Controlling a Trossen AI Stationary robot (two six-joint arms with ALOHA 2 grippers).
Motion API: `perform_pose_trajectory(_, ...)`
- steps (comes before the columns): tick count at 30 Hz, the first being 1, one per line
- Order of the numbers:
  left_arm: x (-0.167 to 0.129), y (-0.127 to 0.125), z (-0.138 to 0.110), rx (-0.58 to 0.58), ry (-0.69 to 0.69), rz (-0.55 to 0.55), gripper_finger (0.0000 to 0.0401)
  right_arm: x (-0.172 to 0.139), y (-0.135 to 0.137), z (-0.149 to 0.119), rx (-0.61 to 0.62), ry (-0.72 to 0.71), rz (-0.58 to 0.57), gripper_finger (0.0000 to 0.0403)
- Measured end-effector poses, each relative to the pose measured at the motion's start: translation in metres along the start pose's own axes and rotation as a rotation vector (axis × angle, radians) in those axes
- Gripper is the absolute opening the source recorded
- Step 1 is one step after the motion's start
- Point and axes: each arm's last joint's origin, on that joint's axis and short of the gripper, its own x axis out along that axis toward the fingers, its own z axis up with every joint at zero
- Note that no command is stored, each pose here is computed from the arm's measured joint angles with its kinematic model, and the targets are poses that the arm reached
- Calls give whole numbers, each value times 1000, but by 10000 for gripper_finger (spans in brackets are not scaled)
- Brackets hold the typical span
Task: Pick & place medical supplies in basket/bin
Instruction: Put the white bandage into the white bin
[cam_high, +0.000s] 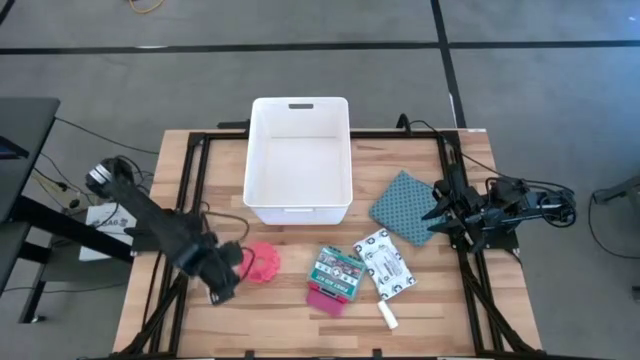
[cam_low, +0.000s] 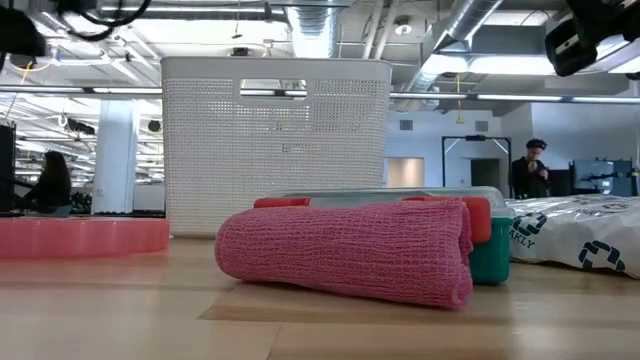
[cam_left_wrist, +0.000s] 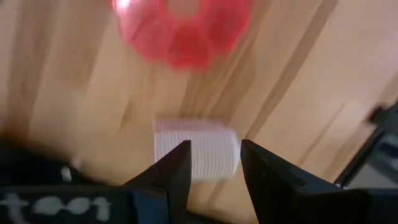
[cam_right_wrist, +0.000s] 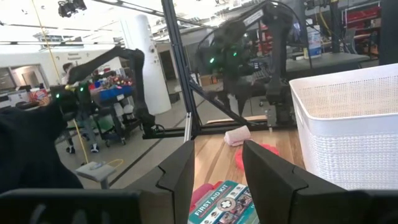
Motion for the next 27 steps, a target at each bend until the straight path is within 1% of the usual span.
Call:
perform_pose_trajectory(3,14,-9,-4,-104,75,45,128,0,0,0,0,-1,0,130)
perform_pose_trajectory(7,27,-18,-11,-223,104,113,128,0,0,0,0,0,0,130)
perform_pose_trajectory(8,30,-18,-13,-248,96,139,128,0,0,0,0,0,0,130)
perform_pose_trajectory(11,37,-19,-13,-325,13,210,128,0,0,0,0,0,0,130)
perform_pose_trajectory(16,43,-24,-12,-489,26,205,128,0,0,0,0,0,0,130)
perform_pose_trajectory(19,44,-25,-13,-532,39,201,128,0,0,0,0,0,0,130)
perform_pose_trajectory(23,43,-23,-16,-577,132,224,135,0,0,0,0,-1,0,130)
perform_pose_trajectory(27,43,-25,-17,-659,128,221,152,0,0,0,0,0,0,130)
